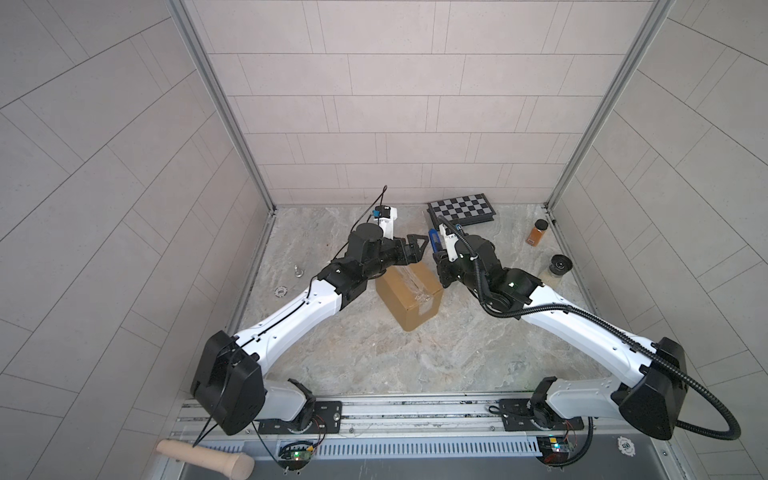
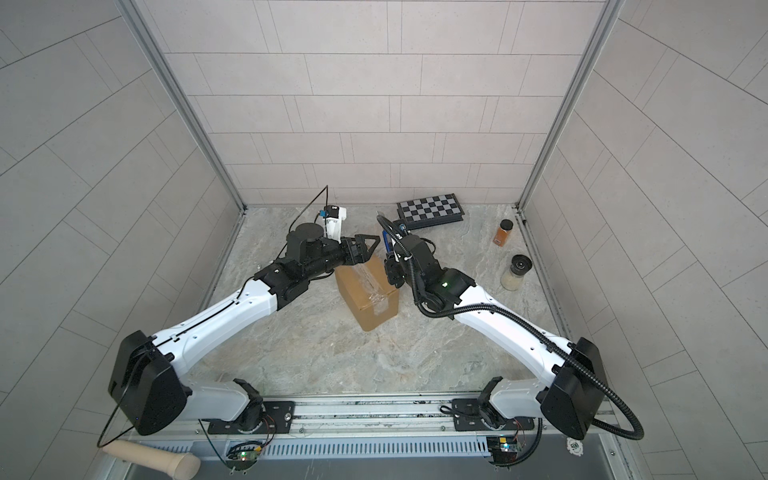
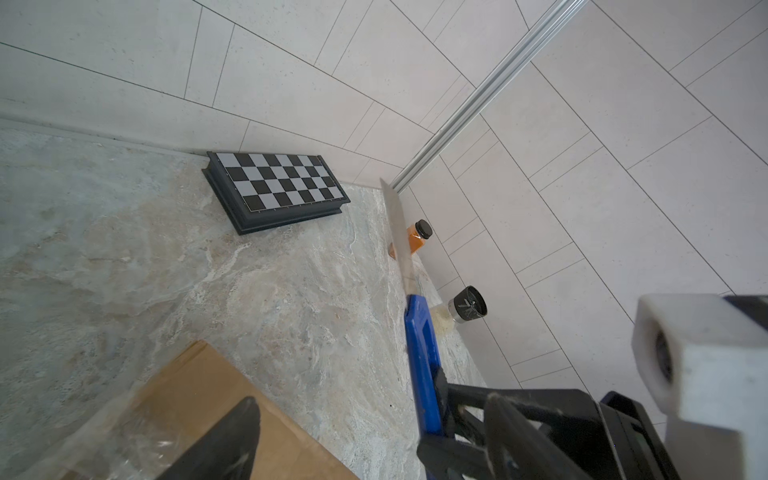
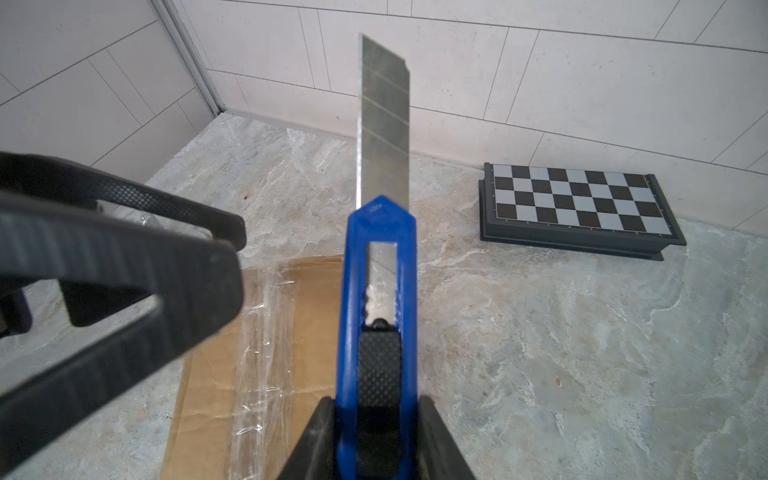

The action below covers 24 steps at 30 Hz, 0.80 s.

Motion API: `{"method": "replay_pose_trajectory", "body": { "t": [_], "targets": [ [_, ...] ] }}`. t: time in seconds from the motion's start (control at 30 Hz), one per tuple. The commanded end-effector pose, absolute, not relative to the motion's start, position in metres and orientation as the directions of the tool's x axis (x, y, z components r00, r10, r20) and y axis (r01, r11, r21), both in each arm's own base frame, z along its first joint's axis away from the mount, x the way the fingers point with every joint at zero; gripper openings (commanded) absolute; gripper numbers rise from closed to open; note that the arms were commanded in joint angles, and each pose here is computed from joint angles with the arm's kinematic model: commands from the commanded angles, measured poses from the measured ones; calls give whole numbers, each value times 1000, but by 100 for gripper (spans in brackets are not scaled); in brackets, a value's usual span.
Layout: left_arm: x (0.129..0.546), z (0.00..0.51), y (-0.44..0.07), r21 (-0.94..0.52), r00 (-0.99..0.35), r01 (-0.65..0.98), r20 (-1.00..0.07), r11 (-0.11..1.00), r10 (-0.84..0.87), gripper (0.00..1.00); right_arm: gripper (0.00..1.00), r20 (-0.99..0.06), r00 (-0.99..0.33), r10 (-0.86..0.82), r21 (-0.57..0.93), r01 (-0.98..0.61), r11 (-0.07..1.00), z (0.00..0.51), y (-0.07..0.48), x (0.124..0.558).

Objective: Unpack the express box
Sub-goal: 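Lift the knife with the right gripper while the left gripper grasps it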

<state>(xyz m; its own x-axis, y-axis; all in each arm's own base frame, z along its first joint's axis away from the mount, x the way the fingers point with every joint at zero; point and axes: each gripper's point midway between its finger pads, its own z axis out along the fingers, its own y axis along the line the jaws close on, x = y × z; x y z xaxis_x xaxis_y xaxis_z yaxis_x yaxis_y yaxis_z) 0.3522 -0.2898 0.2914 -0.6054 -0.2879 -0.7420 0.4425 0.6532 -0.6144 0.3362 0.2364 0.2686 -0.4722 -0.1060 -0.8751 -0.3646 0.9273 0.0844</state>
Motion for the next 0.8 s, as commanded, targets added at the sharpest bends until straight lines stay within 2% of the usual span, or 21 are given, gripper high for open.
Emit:
{"method": "replay_pose_trajectory", "body": {
  "t": [0.0, 0.27, 0.53, 0.77],
  "targets": [
    [358, 309, -294, -633, -586, 454, -742, 627, -324, 85, 25, -900, -426, -89, 102, -405, 909, 282, 247, 334],
    [361, 310, -298, -651, -590, 453, -731, 609, -342, 76, 25, -902, -420, -99, 114, -454, 884, 281, 264, 330],
    [363, 311, -305, -674, -603, 459, -715, 579, -354, 54, 25, -905, -408, -115, 109, -486, 867, 278, 280, 328],
    [364, 307, -305, -678, -610, 450, -709, 582, -354, 30, 25, -909, -401, -109, 107, -479, 871, 276, 281, 330]
  ]
}}
